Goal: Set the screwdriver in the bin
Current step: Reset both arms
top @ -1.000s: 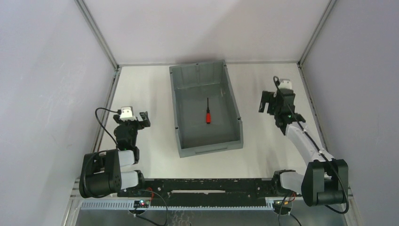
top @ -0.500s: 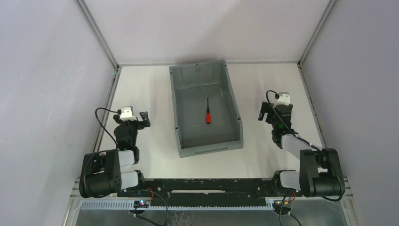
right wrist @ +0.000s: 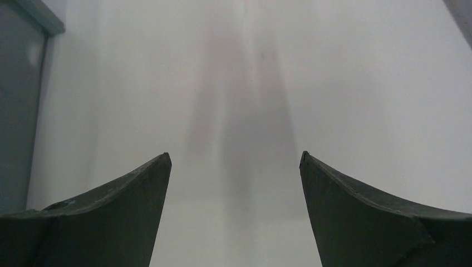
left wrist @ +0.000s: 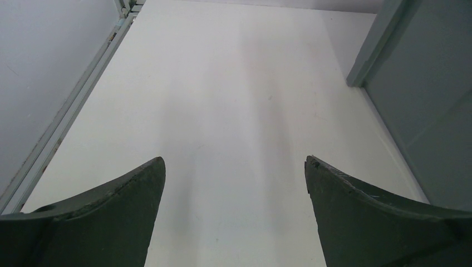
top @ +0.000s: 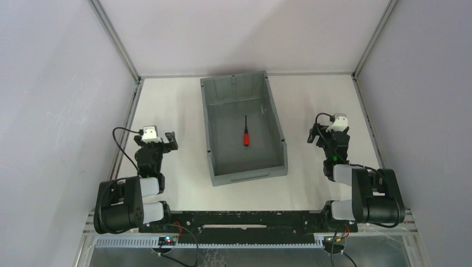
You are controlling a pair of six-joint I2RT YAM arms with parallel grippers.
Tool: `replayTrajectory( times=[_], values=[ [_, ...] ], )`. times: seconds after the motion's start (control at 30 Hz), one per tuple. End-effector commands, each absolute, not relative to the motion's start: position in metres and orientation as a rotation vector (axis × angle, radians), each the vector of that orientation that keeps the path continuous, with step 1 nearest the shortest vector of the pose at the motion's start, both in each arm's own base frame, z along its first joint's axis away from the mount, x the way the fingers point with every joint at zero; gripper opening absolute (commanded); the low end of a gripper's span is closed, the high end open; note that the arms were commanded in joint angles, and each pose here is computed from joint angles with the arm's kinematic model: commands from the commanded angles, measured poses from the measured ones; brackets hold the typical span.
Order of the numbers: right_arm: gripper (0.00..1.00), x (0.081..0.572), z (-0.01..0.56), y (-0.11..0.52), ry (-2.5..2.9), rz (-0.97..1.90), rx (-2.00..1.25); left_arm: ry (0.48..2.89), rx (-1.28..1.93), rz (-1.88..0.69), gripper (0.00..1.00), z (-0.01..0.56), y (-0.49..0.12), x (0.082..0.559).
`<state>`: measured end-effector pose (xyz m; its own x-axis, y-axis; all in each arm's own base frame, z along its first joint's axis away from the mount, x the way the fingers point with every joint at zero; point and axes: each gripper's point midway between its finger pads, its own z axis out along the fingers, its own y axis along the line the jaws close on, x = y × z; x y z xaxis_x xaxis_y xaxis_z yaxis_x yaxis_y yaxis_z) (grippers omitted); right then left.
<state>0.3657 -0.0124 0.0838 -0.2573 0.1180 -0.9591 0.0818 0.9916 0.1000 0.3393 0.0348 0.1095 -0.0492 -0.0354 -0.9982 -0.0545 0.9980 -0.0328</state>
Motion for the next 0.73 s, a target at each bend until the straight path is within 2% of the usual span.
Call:
replayTrajectory(
  times=[0.0,0.07,0.1,0.13,0.7],
  values=[
    [0.93,0.3696,0.1019,-0.0036,1.729,0.072,0.107,1.526,-0.06,0.014,1.0,0.1403,0.0342,0.35],
    [0.94,0.3698,0.1022,-0.0033,1.724,0.073,0.107,1.527,-0.059,0.013,1.0,0.1401,0.034,0.3501],
    [0.99,0.3697,0.102,-0.0035,1.727,0.073,0.107,1.527,-0.06,0.014,1.0,0.14,0.0343,0.3499],
    [0.99,0.3696,0.1016,-0.0034,1.727,0.073,0.108,1.528,-0.059,0.014,1.0,0.1396,0.0343,0.3498],
    [1.0,0.3703,0.1019,-0.0037,1.728,0.073,0.108,1.528,-0.059,0.014,1.0,0.1396,0.0344,0.3499]
  ],
)
